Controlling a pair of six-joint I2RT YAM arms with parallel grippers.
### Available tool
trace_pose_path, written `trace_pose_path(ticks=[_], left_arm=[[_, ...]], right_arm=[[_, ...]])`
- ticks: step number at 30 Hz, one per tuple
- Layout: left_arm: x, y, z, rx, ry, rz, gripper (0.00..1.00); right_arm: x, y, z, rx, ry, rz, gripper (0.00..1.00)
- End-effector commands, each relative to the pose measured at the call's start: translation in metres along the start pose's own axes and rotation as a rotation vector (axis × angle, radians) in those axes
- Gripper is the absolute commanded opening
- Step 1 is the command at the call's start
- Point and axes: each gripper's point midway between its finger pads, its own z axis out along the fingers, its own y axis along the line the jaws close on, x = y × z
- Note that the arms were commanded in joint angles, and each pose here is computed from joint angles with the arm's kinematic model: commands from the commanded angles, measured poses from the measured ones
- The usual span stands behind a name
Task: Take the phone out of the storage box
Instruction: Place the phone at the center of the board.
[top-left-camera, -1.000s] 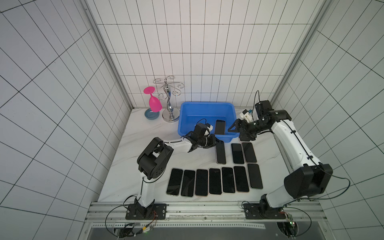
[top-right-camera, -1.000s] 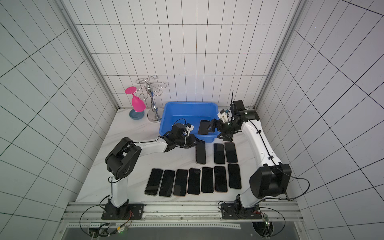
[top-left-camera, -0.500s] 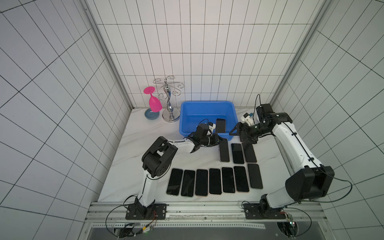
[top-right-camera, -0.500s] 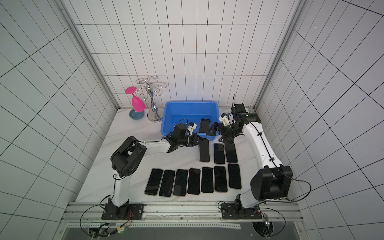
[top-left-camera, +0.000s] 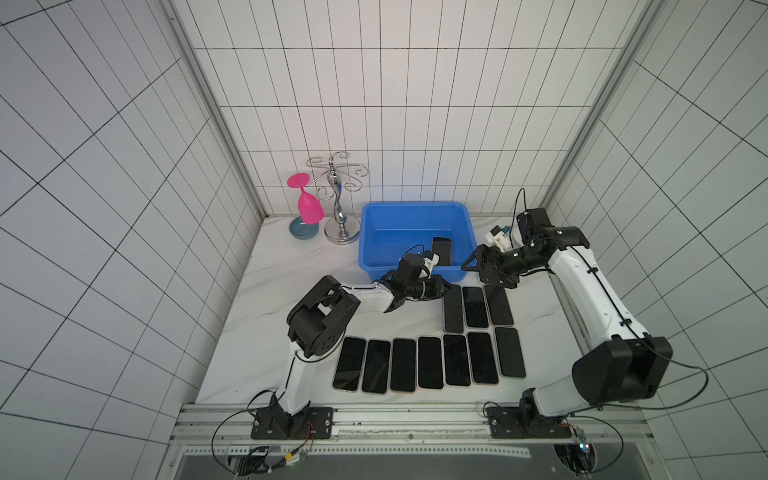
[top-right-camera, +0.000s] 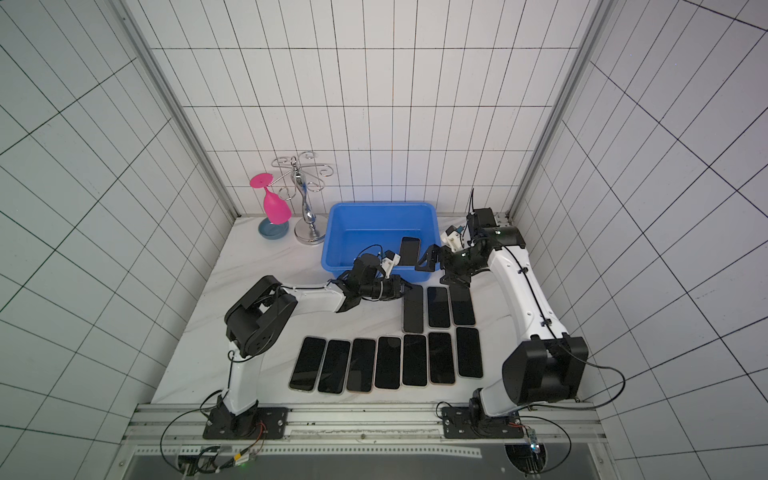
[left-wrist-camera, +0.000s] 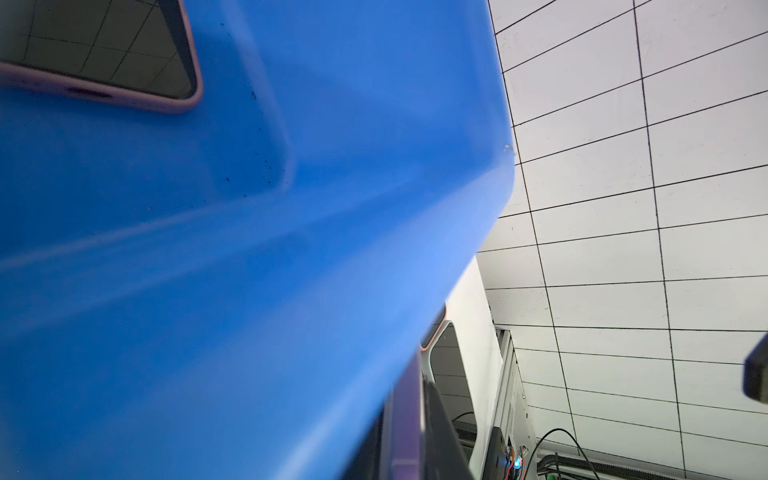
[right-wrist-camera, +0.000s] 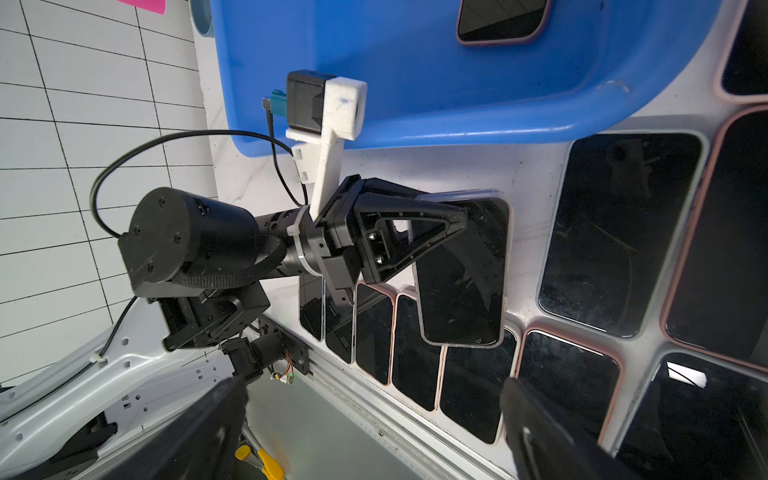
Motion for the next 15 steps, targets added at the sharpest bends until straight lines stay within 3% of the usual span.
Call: trace_pose_path(ticks=[1, 15], left_arm=[[0.042, 0.063, 0.002, -0.194, 0.110, -0.172, 0.08], [0.046, 0.089, -0.001, -0.327, 0.103, -0.205, 0.09]], right_arm=[[0.008, -0.003, -0.002, -0.007, 0.008, 0.003, 0.99], [0.012, -0.007, -0.002, -0.013, 0.012, -0.002, 0.99]])
